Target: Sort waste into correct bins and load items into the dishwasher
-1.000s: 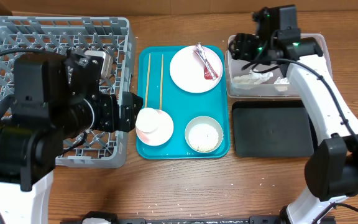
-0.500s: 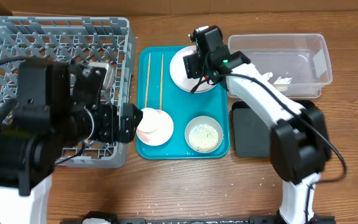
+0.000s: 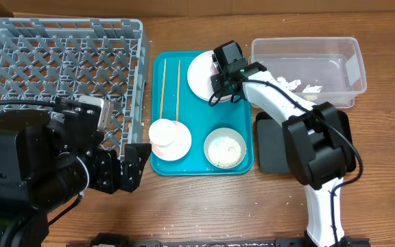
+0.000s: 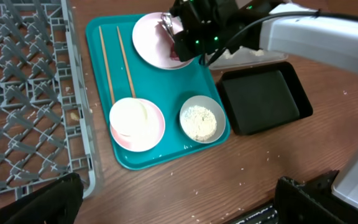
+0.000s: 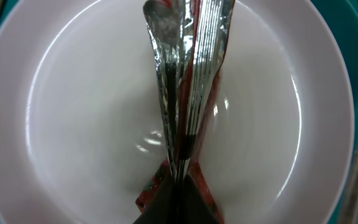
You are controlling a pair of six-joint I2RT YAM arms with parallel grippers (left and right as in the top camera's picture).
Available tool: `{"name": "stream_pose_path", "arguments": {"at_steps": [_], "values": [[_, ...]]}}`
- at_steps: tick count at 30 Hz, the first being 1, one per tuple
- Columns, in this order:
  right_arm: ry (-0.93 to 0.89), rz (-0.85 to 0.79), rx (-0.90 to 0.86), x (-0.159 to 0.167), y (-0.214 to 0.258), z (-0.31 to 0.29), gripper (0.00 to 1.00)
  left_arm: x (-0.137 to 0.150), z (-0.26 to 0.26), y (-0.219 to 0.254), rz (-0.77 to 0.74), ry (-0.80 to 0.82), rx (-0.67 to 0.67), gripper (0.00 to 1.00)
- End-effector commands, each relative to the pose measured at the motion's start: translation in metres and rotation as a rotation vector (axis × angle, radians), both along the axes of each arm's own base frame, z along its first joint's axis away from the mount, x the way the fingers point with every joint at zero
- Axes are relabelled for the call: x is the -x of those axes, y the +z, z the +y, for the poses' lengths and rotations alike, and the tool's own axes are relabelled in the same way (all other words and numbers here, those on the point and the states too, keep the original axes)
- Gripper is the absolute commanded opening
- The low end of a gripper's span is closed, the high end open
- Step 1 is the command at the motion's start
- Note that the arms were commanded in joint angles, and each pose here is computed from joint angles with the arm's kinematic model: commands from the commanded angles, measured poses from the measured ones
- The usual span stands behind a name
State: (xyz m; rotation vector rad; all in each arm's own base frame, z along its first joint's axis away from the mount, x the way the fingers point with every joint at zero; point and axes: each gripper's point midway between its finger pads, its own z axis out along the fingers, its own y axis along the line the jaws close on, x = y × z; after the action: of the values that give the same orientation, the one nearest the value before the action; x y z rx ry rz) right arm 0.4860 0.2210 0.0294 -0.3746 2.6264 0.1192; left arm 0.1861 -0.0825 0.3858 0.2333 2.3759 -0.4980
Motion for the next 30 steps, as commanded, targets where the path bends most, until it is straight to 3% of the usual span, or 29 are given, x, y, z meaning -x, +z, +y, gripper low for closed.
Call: {"name": "stream_pose_path", "arguments": {"at_steps": [1,6,9,14,16,17,19,25,30], "values": [[0.000,-0.178,-0.196,-0.008,0.135,0.015,0.04,0.001,-0.004,0.000,0.018,-0.010,0.024,1.00],[-0.181,-0.256,-0.316,0.010,0.226,-0.036,0.04,-0.006,-0.005,0.001,0.010,-0.008,0.023,1.00],[-0.293,-0.198,-0.304,0.015,0.221,-0.075,0.04,-0.010,-0.005,0.001,0.011,-0.009,0.023,1.00],[-0.424,-0.069,-0.242,0.015,0.170,-0.131,0.04,-0.017,-0.007,0.002,-0.001,-0.012,0.028,1.00],[-0.402,-0.004,-0.277,0.017,0.154,-0.131,0.36,-0.019,-0.011,0.005,-0.011,-0.026,0.044,1.00],[-0.351,0.007,-0.299,0.018,0.155,-0.124,0.58,-0.020,-0.013,0.006,-0.012,-0.035,0.053,1.00],[-0.284,-0.009,-0.315,0.021,0.168,-0.115,0.72,-0.022,-0.013,0.005,-0.004,-0.036,0.055,1.00],[-0.207,-0.084,-0.360,0.050,0.231,-0.092,0.74,-0.023,-0.014,-0.002,0.032,-0.035,0.051,1.00],[-0.074,-0.006,-0.403,0.111,0.254,-0.049,0.69,-0.021,-0.013,-0.005,0.055,-0.033,0.049,1.00]]}}
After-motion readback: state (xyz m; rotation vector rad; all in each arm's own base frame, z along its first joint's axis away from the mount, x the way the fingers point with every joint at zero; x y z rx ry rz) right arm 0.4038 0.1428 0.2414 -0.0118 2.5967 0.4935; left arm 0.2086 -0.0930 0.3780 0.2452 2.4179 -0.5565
